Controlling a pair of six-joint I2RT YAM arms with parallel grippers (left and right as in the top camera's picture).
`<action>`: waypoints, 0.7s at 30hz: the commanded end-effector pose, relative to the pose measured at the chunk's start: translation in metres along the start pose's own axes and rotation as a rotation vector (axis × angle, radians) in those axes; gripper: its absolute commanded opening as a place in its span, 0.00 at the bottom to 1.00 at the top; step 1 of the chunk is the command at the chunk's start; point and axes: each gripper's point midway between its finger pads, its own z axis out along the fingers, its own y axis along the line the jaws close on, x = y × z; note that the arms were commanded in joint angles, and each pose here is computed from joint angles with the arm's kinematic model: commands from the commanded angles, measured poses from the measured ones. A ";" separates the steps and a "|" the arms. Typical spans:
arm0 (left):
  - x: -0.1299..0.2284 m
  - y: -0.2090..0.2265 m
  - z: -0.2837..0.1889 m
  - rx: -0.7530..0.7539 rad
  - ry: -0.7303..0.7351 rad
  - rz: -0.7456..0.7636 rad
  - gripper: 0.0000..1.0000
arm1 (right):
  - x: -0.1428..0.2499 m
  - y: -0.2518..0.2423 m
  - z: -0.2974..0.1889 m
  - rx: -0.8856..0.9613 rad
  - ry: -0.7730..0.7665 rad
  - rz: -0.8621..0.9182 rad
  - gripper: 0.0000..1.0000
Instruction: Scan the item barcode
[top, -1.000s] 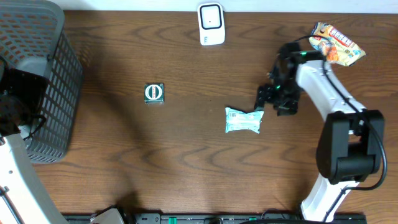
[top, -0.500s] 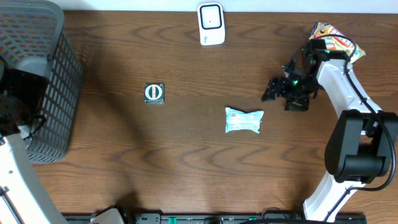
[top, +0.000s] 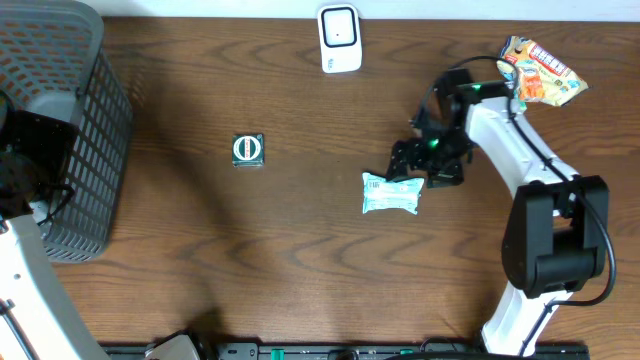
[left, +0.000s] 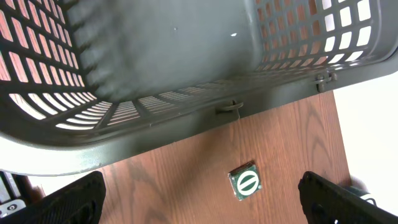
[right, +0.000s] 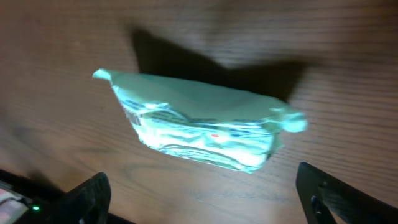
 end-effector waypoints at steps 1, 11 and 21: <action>-0.002 0.002 -0.001 -0.006 -0.006 -0.005 0.97 | 0.004 -0.001 0.001 0.049 0.001 -0.029 0.93; -0.002 0.002 -0.001 -0.006 -0.006 -0.005 0.98 | 0.008 -0.005 0.001 0.058 0.018 -0.033 0.99; -0.002 0.002 -0.001 -0.006 -0.006 -0.005 0.98 | 0.010 -0.006 0.000 0.063 0.029 -0.033 0.99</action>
